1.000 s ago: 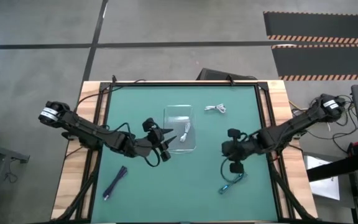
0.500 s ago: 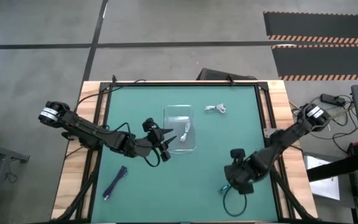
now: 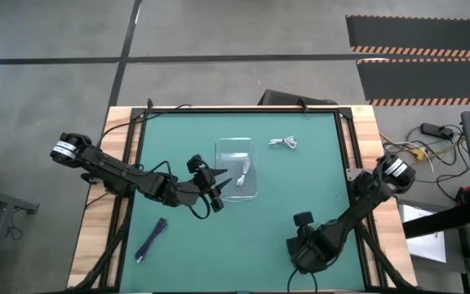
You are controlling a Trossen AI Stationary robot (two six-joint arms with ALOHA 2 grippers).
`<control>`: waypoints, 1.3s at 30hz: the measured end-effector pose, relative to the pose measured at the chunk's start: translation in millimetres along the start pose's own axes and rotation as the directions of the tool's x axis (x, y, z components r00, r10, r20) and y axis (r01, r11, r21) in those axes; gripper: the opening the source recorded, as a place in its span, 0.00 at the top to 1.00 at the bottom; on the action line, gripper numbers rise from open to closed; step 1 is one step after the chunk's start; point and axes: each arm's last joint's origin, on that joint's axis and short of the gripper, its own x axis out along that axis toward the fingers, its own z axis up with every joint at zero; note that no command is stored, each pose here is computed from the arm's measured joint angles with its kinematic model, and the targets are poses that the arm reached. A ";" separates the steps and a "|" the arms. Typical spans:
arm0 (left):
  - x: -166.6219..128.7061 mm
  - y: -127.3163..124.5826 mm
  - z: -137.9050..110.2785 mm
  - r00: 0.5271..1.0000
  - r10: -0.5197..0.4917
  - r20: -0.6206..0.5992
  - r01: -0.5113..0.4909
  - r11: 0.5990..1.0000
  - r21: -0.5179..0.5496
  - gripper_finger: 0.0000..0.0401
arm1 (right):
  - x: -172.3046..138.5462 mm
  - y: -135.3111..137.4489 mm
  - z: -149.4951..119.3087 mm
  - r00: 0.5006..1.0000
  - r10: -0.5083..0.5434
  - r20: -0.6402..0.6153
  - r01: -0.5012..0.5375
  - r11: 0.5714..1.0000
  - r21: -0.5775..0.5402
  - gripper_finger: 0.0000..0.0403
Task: Pick and place USB-C Cables
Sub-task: Put the blue charger cable into the transparent bin
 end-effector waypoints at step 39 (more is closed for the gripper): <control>0.3 0.0 -0.2 1.000 -0.002 -0.002 0.002 1.000 0.003 0.67 | 15.6 -12.5 -10.3 0.981 -0.053 0.187 0.057 0.998 -0.012 0.94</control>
